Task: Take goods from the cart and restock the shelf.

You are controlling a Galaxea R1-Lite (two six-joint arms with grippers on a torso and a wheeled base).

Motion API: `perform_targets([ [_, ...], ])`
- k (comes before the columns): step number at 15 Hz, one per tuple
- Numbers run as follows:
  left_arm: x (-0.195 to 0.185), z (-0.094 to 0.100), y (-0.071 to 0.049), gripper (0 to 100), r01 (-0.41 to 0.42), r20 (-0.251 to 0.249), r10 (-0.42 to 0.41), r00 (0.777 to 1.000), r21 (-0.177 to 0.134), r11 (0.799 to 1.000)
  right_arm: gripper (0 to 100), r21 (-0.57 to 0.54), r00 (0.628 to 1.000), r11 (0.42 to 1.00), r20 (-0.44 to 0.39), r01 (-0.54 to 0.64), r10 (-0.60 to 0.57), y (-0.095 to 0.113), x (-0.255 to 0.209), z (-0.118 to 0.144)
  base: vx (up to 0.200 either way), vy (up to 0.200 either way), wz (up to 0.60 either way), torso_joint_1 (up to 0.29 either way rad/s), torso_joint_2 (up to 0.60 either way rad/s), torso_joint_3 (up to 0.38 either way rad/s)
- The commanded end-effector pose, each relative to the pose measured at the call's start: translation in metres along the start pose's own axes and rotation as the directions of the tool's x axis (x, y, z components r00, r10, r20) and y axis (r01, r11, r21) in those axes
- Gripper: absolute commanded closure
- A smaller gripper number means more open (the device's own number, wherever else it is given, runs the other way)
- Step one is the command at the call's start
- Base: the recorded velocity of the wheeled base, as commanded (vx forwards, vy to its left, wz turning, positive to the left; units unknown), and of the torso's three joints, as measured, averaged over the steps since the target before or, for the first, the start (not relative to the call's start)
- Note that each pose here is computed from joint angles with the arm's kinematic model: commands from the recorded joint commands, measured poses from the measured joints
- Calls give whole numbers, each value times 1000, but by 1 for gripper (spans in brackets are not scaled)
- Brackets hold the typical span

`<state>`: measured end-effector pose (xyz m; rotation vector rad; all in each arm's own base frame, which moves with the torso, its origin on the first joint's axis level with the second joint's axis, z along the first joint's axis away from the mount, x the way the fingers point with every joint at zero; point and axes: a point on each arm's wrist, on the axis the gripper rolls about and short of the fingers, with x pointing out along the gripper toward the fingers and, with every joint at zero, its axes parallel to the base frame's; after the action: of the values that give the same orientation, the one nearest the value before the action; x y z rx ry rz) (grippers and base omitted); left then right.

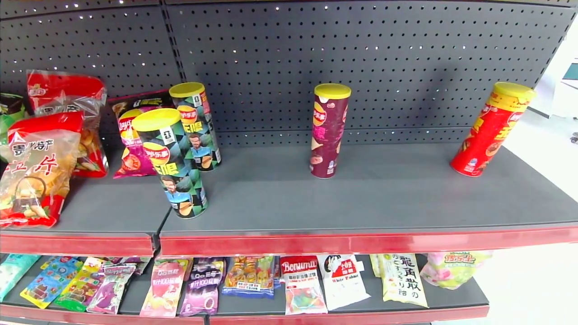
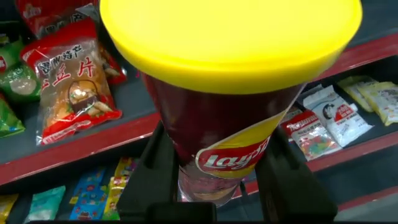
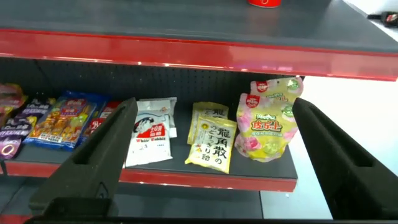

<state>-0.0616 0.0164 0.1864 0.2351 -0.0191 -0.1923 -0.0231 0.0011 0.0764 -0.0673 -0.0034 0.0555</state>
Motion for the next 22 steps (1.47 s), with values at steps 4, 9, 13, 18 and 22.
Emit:
perform_targets([
  [4, 2, 15, 3, 100, 10, 9, -8, 1000, -223, 975, 0, -8, 1000, 1000, 3, -24, 24, 1, 0, 0, 0, 0, 0, 0, 0, 0],
  [9, 14, 18, 6, 100, 75, -19, -81, 997, -198, 977, 0, -10, 1000, 1000, 7, -19, 19, 0, 0, 0, 0, 0, 0, 0, 0, 0],
  [13, 15, 20, 7, 100, 72, -19, -76, 997, -151, 986, 0, 134, 997, 991, 68, 25, -34, -11, 32, 125, 0, 0, 0, 0, 0, 0],
  [18, 30, 10, 2, 100, 81, -104, -96, 990, -137, 987, 0, 121, 990, 986, -76, -113, 123, -11, 144, 193, 0, 0, 0, 0, 0, 0],
  [22, 38, 20, 4, 100, 58, -130, -76, 989, -137, 989, 0, 121, 880, 905, -210, -408, 425, 51, 219, 190, 0, 0, 0, 0, 0, 0],
])
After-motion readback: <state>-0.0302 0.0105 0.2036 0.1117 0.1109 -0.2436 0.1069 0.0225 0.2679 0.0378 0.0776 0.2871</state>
